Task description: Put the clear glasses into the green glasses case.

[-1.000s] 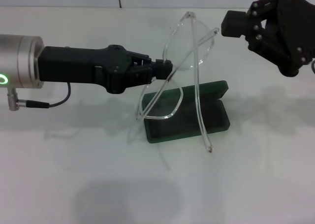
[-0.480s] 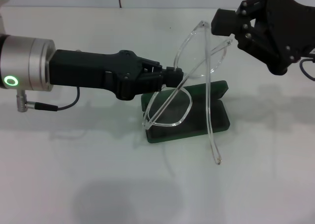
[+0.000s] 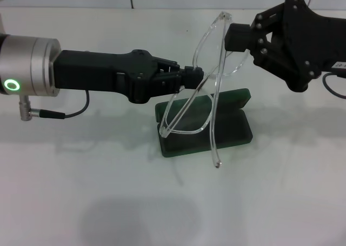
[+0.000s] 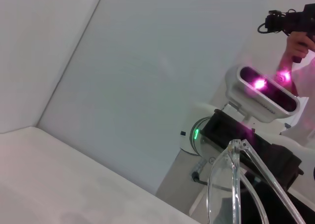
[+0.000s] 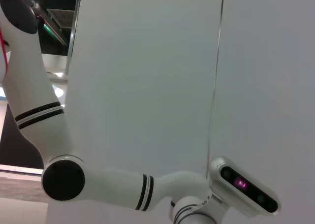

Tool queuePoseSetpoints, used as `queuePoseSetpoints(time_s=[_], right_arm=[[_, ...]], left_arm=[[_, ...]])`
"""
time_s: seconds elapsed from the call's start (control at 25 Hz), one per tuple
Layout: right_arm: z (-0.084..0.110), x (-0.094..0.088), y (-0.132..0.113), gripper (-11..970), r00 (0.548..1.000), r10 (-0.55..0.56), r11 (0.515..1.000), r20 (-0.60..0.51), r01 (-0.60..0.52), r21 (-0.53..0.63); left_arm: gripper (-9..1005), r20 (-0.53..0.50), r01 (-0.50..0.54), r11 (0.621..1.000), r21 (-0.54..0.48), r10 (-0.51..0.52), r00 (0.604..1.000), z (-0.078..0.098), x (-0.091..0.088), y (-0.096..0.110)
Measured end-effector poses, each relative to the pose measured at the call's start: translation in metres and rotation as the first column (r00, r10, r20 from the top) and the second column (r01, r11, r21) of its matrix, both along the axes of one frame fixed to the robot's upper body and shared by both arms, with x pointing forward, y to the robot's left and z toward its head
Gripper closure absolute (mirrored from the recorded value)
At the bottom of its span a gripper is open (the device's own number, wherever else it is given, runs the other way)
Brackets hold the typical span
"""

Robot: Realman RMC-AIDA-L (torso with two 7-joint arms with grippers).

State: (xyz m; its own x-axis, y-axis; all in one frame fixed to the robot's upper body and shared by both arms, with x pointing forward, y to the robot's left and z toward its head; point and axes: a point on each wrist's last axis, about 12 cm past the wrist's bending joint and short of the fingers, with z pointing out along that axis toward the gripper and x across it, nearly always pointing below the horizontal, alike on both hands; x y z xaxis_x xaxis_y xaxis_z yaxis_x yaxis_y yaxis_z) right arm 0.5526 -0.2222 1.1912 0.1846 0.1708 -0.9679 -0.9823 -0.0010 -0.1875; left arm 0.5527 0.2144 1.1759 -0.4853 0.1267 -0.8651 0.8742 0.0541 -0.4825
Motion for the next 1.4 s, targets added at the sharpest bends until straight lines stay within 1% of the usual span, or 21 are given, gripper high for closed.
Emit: queuePoseSetpoints(time_s=[0.6, 0.84, 1.4], right_arm=[[-0.0021, -0.0013, -0.0001, 937, 1.0, 0.0, 1.0, -0.004, 0.0, 0.0], [-0.0031, -0.001, 0.0002, 935, 1.0, -0.003, 1.0, -0.001, 0.003, 0.003], [-0.004, -0.0023, 0.001, 931, 1.0, 0.01, 1.0, 0.001, -0.01, 0.016]], left_arm=[[926, -0.004, 0.002, 1.0, -0.003, -0.002, 1.0, 0.0009, -0.0002, -0.0005], [926, -0.005, 0.033, 0.999, -0.024, -0.033, 0.999, 0.004, -0.0035, -0.0007], [927, -0.013, 0.013, 1.0, -0.022, -0.013, 1.0, 0.0024, -0.0034, 0.0028]])
